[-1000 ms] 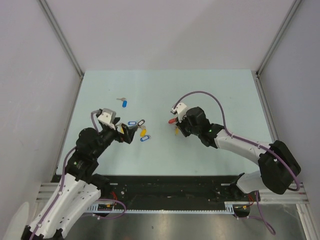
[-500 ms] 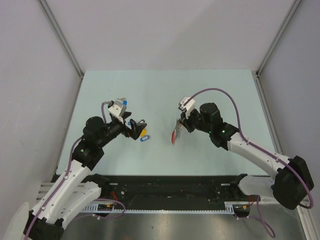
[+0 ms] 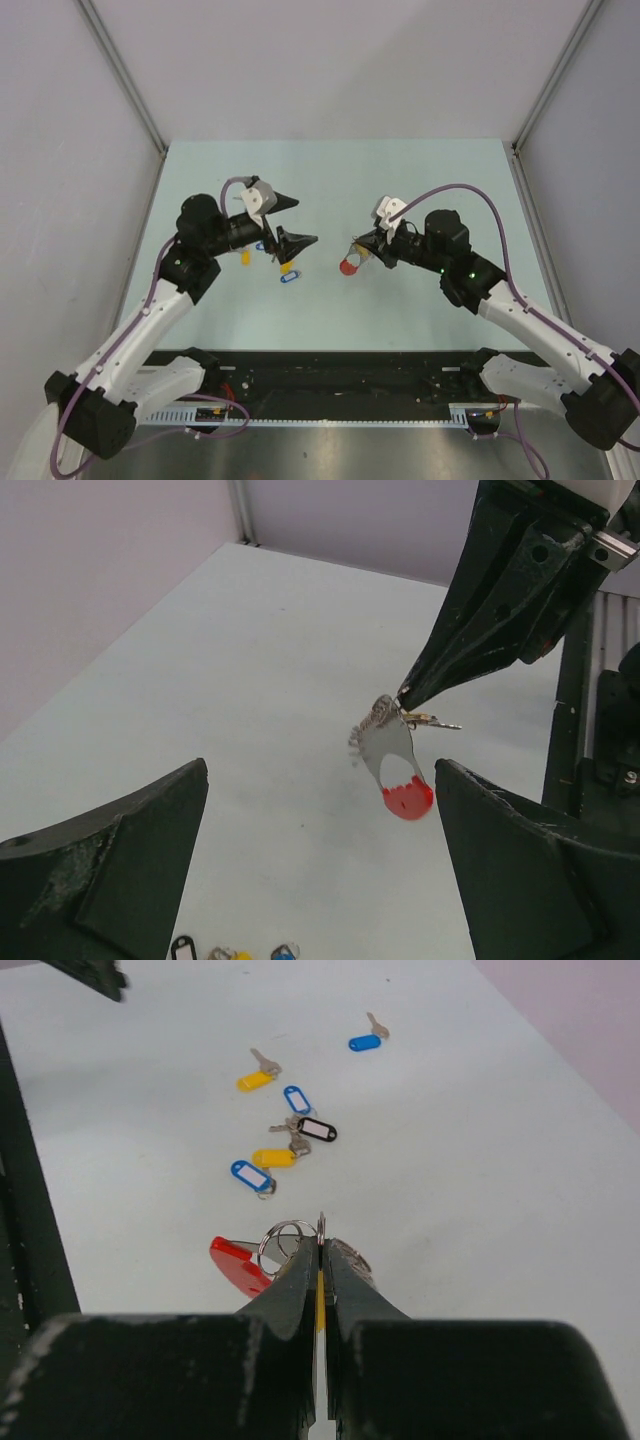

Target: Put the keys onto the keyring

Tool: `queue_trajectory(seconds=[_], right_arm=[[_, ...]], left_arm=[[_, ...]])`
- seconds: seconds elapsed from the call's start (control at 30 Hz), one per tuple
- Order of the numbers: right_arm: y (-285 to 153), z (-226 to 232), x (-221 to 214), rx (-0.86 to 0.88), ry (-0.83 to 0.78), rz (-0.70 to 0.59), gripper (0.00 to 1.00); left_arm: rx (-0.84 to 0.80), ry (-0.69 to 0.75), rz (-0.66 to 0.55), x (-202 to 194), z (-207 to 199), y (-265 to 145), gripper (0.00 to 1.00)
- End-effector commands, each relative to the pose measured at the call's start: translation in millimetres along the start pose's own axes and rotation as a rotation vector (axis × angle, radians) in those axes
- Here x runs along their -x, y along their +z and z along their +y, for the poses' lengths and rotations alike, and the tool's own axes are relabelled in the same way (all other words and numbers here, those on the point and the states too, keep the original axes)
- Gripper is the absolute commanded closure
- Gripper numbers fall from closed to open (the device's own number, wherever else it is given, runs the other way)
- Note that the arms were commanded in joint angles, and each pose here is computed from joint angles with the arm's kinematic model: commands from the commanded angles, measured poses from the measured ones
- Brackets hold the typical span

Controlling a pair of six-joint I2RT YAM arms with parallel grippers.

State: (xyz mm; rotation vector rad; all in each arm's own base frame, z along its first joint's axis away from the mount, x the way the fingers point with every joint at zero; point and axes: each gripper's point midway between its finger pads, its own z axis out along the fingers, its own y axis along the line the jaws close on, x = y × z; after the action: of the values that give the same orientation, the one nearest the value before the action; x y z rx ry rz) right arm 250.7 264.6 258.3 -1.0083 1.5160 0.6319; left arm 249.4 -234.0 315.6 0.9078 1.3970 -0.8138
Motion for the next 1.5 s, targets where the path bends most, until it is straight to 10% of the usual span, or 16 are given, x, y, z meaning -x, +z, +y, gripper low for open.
queue_trajectory(seconds=[0.0,1.0,1.47], right_arm=[[-7,19,32,0.113,-0.089,-0.12,1.0],[-10,51,46,0.302,-0.113,-0.201,1.0],[-9,51,46,0.303,-0.105,-0.2,1.0]], left_arm=[[-0.198,0.083,-0.034,22,-19,14,0.01],[-0.372,0.027,0.057,-35,-61,35,0.63],[-0.416,0.027,0.07,-39,-74,40,0.65]])
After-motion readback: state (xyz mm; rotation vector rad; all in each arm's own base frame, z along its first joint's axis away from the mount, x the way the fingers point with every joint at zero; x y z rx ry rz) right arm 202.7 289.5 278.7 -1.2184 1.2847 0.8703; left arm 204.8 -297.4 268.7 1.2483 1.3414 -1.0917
